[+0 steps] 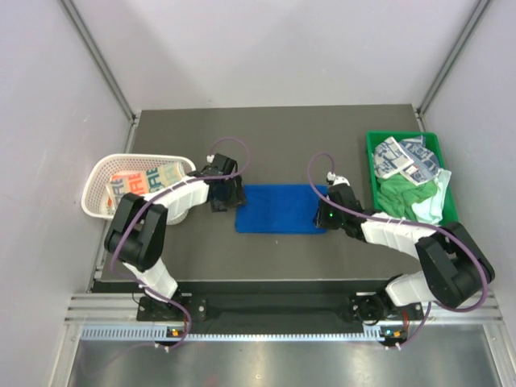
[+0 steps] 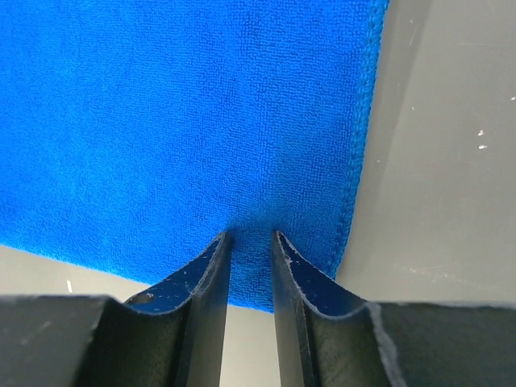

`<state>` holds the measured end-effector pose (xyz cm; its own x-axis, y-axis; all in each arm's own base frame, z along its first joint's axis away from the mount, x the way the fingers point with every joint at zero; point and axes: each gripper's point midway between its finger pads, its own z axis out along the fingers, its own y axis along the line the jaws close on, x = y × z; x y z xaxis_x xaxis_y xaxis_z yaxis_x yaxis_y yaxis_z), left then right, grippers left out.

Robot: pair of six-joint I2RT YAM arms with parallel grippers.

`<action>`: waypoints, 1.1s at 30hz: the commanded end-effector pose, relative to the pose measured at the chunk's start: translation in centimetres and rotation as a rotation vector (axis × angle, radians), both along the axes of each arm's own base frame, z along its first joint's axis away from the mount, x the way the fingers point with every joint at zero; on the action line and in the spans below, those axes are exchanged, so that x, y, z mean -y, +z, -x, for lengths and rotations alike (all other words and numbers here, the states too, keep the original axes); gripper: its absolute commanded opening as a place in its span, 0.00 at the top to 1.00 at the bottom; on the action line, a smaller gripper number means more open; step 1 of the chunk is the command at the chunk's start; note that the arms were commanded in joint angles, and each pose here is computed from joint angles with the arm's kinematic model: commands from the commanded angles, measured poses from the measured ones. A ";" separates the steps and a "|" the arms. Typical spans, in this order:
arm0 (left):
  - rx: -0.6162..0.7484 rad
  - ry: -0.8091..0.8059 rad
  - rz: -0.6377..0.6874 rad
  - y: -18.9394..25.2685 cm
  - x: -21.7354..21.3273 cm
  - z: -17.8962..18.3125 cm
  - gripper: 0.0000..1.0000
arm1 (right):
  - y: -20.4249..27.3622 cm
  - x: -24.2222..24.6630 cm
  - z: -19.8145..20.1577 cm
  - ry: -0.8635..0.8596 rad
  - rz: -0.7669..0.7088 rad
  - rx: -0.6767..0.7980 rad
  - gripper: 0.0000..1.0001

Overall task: Fold and stack the towels
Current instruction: Neatly place the folded towel into the bin

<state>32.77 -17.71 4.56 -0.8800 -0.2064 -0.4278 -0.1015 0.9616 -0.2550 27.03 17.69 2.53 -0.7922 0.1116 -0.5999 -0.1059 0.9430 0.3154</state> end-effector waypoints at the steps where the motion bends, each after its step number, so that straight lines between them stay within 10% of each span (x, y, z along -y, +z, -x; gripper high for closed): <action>1: -0.005 -0.076 0.097 0.6 2.0 -0.5 0.29 | 0.1 -0.6 -0.3 0.025 -0.031 0.021 0.73; 26: -0.186 -0.004 -0.053 -7.3 1.0 3.1 0.40 | 1.0 -1.5 0.0 0.065 -0.088 0.035 0.73; 29: -0.185 0.003 -0.089 -7.8 0.9 3.0 0.51 | 1.1 -1.7 0.1 0.074 -0.095 0.035 0.73; 33: -0.182 0.011 -0.129 -7.8 0.5 2.7 0.98 | 1.4 -2.0 0.2 0.089 -0.110 0.035 0.73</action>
